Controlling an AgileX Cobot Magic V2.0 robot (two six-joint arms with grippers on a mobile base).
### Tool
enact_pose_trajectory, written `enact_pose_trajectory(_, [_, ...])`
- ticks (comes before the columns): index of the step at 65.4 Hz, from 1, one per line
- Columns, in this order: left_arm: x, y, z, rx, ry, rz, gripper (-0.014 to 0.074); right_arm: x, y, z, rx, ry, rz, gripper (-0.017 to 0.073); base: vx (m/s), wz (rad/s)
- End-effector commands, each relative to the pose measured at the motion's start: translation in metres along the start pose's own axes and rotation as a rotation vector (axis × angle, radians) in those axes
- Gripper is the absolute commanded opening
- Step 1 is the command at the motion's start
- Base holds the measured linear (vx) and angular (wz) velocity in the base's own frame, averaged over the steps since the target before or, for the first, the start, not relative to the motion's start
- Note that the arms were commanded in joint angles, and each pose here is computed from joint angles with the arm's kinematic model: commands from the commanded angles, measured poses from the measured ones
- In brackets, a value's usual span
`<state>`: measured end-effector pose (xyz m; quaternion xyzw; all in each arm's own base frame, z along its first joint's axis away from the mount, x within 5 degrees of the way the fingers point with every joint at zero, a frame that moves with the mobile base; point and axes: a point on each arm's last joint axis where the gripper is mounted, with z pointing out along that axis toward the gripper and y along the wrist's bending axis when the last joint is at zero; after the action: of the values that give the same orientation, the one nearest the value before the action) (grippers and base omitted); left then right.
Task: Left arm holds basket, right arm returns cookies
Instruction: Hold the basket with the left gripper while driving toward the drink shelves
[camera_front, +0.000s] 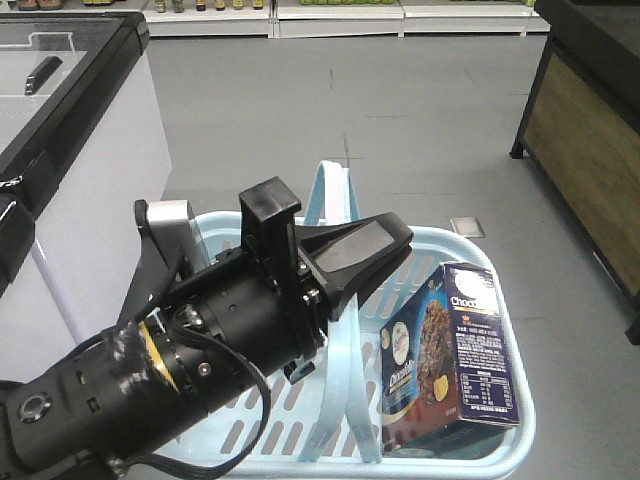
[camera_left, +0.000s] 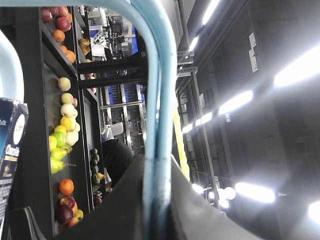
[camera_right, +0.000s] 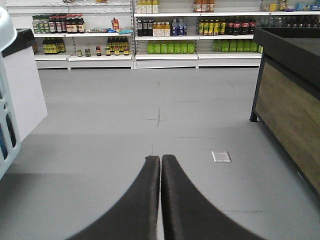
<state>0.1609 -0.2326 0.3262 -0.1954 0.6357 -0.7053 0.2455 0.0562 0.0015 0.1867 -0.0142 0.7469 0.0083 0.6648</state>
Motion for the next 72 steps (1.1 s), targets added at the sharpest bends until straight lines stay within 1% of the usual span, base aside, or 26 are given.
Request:
enact_pose_trajectory(1, [-0.0002, -0.0324, -0.0051, 0.190, -0.007, 0.004, -0.0008, -0.0074, 0.0002, -0.0011, -0.002, -0.087, -0.009, -0.0008, 0.39, -0.04])
enact_pose_trajectory(72, [-0.0002, -0.0324, -0.0051, 0.189, -0.007, 0.004, -0.0006, -0.0074, 0.0002, -0.0011, -0.002, -0.087, -0.009, -0.0008, 0.41, 0.02])
